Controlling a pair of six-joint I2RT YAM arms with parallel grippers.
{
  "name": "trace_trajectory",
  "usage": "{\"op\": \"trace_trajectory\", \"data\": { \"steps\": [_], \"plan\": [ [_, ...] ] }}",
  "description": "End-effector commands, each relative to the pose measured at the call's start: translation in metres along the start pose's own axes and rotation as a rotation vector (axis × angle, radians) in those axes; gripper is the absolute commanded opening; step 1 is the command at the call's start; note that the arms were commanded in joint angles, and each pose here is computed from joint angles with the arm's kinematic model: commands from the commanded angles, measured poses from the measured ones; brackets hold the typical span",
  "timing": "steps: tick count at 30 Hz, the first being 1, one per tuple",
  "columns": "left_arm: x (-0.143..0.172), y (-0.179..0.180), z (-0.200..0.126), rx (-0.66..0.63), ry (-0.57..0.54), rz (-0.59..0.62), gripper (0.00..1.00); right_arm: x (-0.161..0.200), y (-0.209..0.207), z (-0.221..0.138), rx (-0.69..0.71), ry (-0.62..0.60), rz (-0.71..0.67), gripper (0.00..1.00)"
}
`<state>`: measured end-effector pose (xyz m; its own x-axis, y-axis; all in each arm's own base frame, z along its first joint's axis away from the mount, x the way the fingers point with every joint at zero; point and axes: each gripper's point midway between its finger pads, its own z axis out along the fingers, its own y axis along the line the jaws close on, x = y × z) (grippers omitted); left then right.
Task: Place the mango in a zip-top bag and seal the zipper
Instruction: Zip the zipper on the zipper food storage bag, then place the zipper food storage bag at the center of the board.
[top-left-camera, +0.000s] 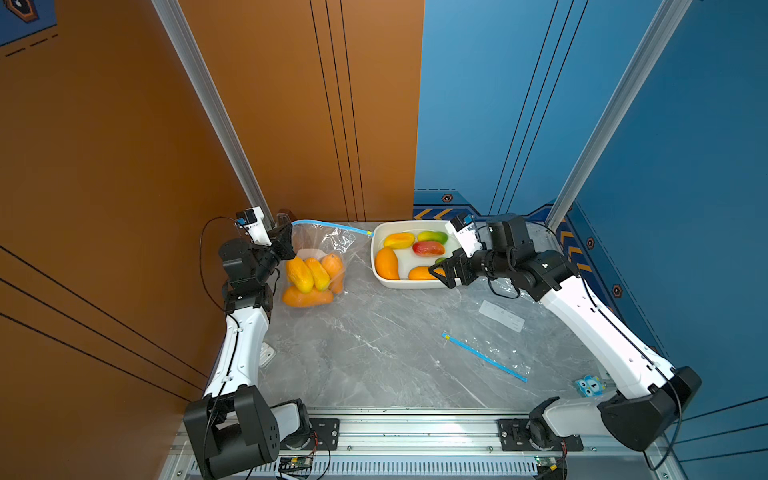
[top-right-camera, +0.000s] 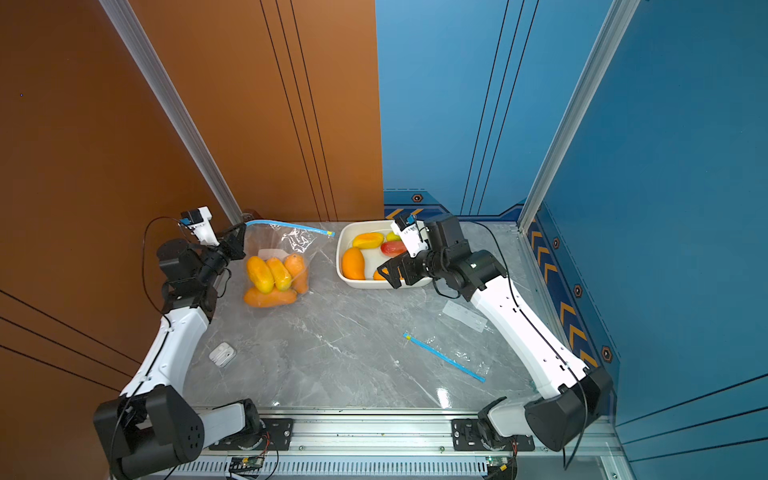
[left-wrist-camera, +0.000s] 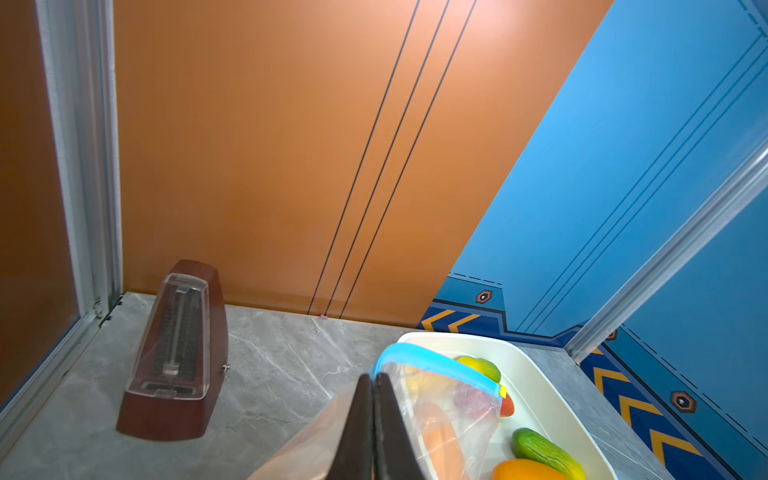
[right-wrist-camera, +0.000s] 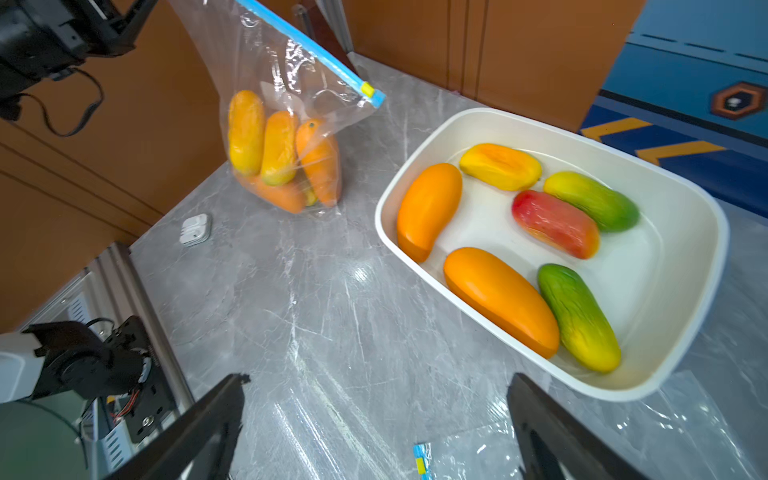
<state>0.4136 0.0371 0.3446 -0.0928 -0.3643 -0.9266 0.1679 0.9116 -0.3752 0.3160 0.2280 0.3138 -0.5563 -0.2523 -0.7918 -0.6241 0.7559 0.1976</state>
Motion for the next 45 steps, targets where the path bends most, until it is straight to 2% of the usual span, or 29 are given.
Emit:
{"op": "trace_trajectory", "data": {
  "steps": [1, 4, 6, 9, 10, 12, 14, 16, 18, 19, 25, 28, 33, 35, 42, 45],
  "plan": [
    [0.026, 0.018, 0.007, -0.101, 0.049, 0.021, 0.05, 0.04, -0.039, -0.002, 0.223, 0.059, 0.13, 1.0],
    [0.049, 0.033, 0.014, -0.156, 0.093, 0.019, 0.28, 0.089, -0.042, -0.001, 0.28, 0.181, 0.183, 1.0],
    [0.057, 0.044, 0.016, -0.201, 0.107, 0.02, 0.6, 0.121, -0.044, 0.001, 0.337, 0.268, 0.221, 0.99],
    [0.05, 0.048, 0.013, -0.242, 0.096, 0.026, 0.65, 0.175, -0.046, 0.001, 0.464, 0.441, 0.267, 1.0],
    [0.044, 0.046, 0.011, -0.25, 0.092, 0.033, 0.74, 0.193, -0.047, 0.001, 0.488, 0.497, 0.286, 1.0],
    [0.034, 0.041, 0.006, -0.271, 0.095, 0.062, 0.81, 0.224, -0.044, 0.003, 0.488, 0.58, 0.3, 1.0],
    [0.023, 0.034, -0.001, -0.304, 0.099, 0.095, 0.99, 0.25, -0.045, 0.005, 0.492, 0.658, 0.312, 1.0],
    [0.016, 0.029, -0.008, -0.34, 0.101, 0.117, 0.98, 0.261, -0.047, 0.01, 0.507, 0.708, 0.29, 0.98],
    [0.016, 0.018, -0.012, -0.341, 0.118, 0.15, 0.98, 0.263, -0.055, 0.017, 0.548, 0.743, 0.242, 0.93],
    [0.006, 0.01, -0.012, -0.337, 0.105, 0.159, 0.98, 0.263, -0.059, 0.023, 0.561, 0.76, 0.212, 0.91],
    [0.013, -0.025, -0.015, -0.209, 0.119, 0.125, 0.98, 0.264, -0.065, 0.061, 0.518, 0.824, 0.135, 0.75],
    [0.032, -0.045, -0.019, -0.138, 0.145, 0.105, 0.98, 0.267, -0.071, 0.068, 0.507, 0.837, 0.139, 0.7],
    [0.058, -0.08, -0.028, -0.012, 0.159, 0.07, 0.98, 0.272, -0.076, 0.076, 0.482, 0.862, 0.138, 0.7],
    [0.071, -0.091, -0.031, 0.023, 0.168, 0.066, 0.98, 0.276, -0.073, 0.078, 0.459, 0.884, 0.136, 0.74],
    [0.106, -0.098, -0.032, 0.046, 0.224, 0.073, 0.98, 0.285, -0.077, 0.083, 0.465, 0.922, 0.124, 0.76],
    [0.111, -0.1, -0.032, 0.056, 0.235, 0.074, 0.98, 0.284, -0.083, 0.082, 0.485, 0.924, 0.129, 0.73]
  ]
}}
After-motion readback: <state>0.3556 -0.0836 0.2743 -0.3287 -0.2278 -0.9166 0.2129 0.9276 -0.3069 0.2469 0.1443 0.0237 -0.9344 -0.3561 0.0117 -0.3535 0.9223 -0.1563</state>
